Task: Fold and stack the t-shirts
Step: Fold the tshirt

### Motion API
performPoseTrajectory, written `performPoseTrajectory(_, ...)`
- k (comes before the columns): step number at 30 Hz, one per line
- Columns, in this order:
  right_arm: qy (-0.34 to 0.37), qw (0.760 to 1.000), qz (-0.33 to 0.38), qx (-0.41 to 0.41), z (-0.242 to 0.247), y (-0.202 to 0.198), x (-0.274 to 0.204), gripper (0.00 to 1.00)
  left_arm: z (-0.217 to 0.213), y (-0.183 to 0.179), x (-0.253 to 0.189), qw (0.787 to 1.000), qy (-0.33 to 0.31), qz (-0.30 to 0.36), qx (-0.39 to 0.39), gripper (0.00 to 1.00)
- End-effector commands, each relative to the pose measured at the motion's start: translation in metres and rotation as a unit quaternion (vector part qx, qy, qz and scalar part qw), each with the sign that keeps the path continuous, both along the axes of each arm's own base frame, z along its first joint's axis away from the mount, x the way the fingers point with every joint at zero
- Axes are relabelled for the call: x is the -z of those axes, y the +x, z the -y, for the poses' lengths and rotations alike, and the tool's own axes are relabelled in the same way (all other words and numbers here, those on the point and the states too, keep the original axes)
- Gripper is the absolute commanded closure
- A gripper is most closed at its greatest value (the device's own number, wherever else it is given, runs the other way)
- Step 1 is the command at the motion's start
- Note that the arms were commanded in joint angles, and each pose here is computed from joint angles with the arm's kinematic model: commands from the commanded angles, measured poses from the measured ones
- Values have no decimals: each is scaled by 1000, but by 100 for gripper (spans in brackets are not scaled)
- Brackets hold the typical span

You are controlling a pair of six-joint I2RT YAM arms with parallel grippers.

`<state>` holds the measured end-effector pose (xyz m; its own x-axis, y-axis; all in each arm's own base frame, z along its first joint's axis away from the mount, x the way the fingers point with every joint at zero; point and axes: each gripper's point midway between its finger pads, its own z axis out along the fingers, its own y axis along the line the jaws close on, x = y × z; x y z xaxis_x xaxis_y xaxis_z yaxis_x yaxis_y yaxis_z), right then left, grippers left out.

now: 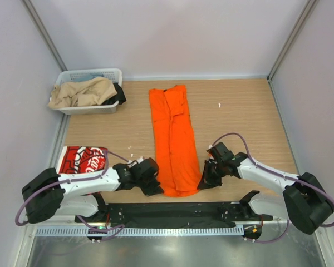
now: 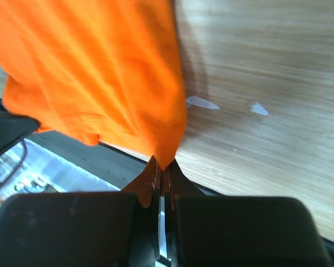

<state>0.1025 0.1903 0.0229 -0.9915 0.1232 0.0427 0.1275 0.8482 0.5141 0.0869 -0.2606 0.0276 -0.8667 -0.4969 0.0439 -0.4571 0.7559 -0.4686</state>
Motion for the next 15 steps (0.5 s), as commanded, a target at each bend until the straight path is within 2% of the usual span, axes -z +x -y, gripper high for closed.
performPoseTrajectory(1,-7,999,44,30,-5,28,-24,99,-6,27,-28,998,30,54,25,100)
performPoseTrajectory(5,2,997,68,21,-18,66,-55,99,-16,72,-44,996,40,72,14,100)
performPoseTrajectory(7,-12,998,62,20,-16,86,-53,99,-14,90,-56,997,21,75,14,100)
performPoseTrajectory(9,-7,996,80,30,-17,119,-69,99,-17,122,-63,997,11,82,4,100)
performPoseTrajectory(10,-17,997,69,24,-15,129,-60,99,-18,134,-65,996,7,86,1,100)
performPoseTrajectory(11,-4,996,88,25,-22,150,-76,99,-20,146,-67,996,10,94,8,100)
performPoseTrajectory(15,-9,996,84,12,-26,206,-72,99,-24,208,-72,996,-1,91,-11,100)
